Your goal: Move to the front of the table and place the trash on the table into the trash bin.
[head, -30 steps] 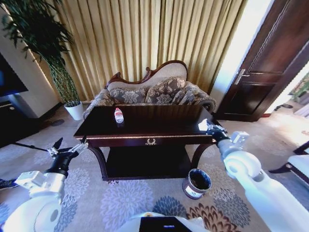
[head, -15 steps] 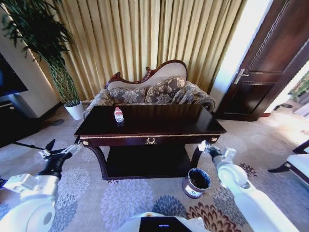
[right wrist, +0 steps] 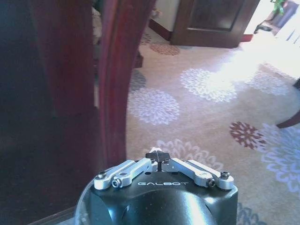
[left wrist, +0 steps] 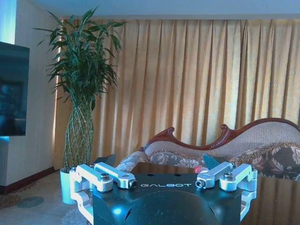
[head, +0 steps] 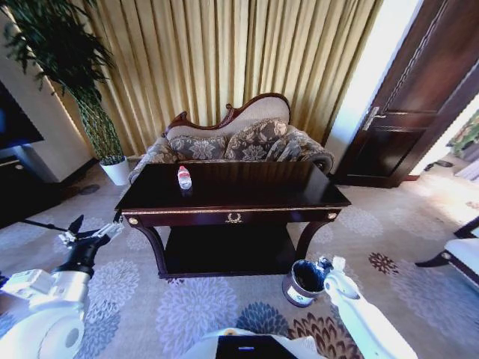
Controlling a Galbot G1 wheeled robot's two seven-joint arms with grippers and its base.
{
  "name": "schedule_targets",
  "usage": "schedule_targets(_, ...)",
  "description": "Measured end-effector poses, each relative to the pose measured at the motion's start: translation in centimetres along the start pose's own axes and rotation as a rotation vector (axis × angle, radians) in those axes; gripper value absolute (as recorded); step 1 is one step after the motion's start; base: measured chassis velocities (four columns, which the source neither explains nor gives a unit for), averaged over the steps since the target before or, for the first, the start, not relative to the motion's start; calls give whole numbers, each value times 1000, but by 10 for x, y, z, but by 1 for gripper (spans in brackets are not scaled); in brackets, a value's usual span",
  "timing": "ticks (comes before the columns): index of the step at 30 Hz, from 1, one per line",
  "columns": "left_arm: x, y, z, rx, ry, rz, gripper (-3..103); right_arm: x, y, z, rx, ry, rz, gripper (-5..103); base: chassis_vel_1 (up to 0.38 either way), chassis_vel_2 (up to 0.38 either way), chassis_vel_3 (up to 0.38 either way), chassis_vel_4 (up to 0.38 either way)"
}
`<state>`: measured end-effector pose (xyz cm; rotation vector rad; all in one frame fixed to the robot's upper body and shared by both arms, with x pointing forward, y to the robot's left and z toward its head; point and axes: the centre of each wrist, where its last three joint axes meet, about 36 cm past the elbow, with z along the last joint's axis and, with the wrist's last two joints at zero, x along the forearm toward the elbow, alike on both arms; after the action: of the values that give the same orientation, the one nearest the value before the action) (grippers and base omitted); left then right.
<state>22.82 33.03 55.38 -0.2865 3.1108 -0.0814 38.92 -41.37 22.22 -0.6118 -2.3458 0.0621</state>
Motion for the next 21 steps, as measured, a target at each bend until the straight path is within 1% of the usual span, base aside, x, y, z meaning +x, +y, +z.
schedule_targets(2,0,0,0,-1,-1,0,100,-16,3,2,-1,-14,38,0,0,0,0,0)
schedule_targets(7,0,0,0,0,0,3,100,-21,5,6,14,-13,57,-1,0,0,0,0)
schedule_targets(8,0,0,0,0,0,4,100,-21,6,7,16,-12,58,4,0,0,0,0)
schedule_targets(9,0,0,0,0,0,4,100,-21,6,7,16,-12,58,4,0,0,0,0)
schedule_targets(12,0,0,0,0,-5,5,100,-20,9,7,11,-14,58,20,0,0,0,0)
schedule_targets(14,0,0,0,0,-11,5,100,-19,10,6,8,-18,56,20,0,0,0,0)
schedule_targets(18,0,0,0,2,-17,5,100,-19,12,1,5,-25,55,42,0,0,0,0)
schedule_targets(20,0,0,0,2,-16,5,100,-19,12,1,4,-26,55,42,0,0,0,0)
schedule_targets(21,0,0,0,2,-16,5,100,-18,12,1,5,-27,54,47,0,0,0,0)
